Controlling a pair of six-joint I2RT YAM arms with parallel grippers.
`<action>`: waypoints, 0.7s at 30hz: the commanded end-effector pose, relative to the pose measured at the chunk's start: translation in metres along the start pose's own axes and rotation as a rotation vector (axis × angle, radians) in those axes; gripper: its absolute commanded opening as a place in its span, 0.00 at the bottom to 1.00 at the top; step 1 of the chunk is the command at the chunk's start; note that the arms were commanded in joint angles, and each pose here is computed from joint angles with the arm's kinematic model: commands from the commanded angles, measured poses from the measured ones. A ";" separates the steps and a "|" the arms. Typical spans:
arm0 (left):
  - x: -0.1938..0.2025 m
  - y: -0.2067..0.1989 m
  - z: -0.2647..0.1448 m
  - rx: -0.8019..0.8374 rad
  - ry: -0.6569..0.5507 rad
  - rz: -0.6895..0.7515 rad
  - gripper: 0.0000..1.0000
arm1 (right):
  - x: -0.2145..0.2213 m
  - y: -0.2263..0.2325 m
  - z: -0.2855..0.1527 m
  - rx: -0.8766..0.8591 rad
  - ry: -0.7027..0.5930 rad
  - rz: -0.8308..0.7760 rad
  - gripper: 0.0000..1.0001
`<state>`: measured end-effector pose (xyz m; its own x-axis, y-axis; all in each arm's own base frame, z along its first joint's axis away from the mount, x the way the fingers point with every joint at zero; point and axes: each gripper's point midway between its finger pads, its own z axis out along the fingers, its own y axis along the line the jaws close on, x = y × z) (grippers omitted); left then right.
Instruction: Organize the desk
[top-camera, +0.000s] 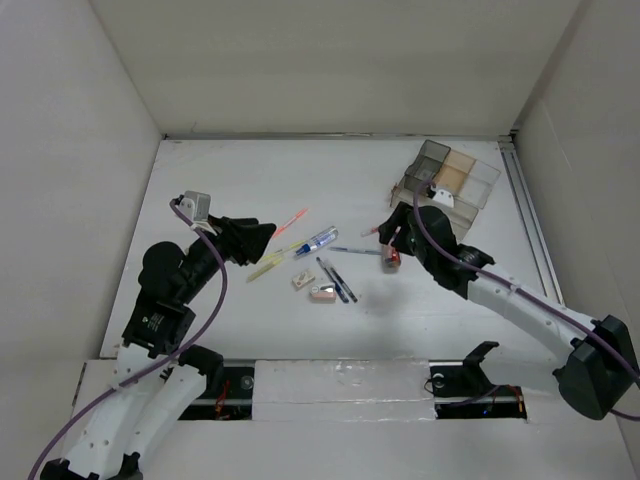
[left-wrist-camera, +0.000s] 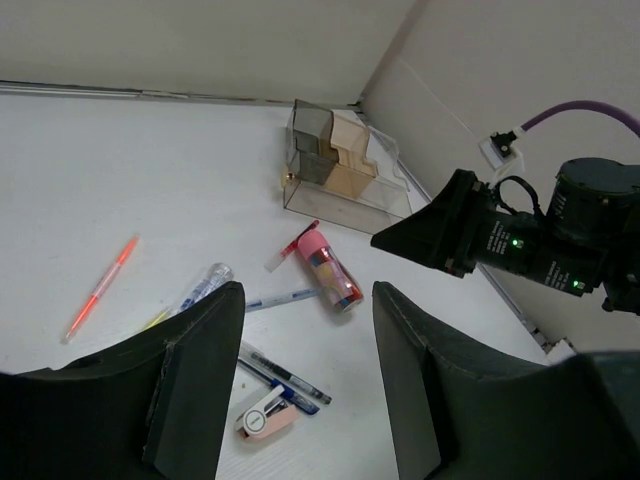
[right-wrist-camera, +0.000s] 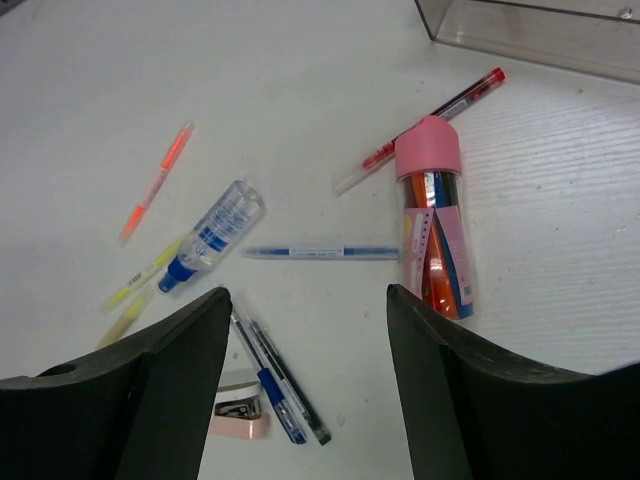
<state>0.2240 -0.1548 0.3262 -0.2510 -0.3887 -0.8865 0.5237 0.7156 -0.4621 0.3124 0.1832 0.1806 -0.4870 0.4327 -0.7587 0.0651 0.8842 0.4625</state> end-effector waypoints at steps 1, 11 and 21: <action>-0.019 -0.014 -0.002 0.056 -0.053 0.040 0.50 | 0.000 0.010 0.003 -0.049 0.004 0.026 0.69; -0.017 -0.018 -0.003 0.084 -0.052 0.052 0.47 | 0.010 -0.008 0.026 -0.001 0.046 -0.003 0.00; -0.016 -0.020 -0.004 0.095 -0.047 0.055 0.34 | 0.028 -0.019 0.048 0.054 0.120 -0.044 0.76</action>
<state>0.2168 -0.1591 0.3311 -0.2373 -0.3687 -0.8987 0.5706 0.6958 -0.4361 0.3280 0.1830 0.1197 -0.6074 0.3686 -0.7038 0.1031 0.9149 0.3902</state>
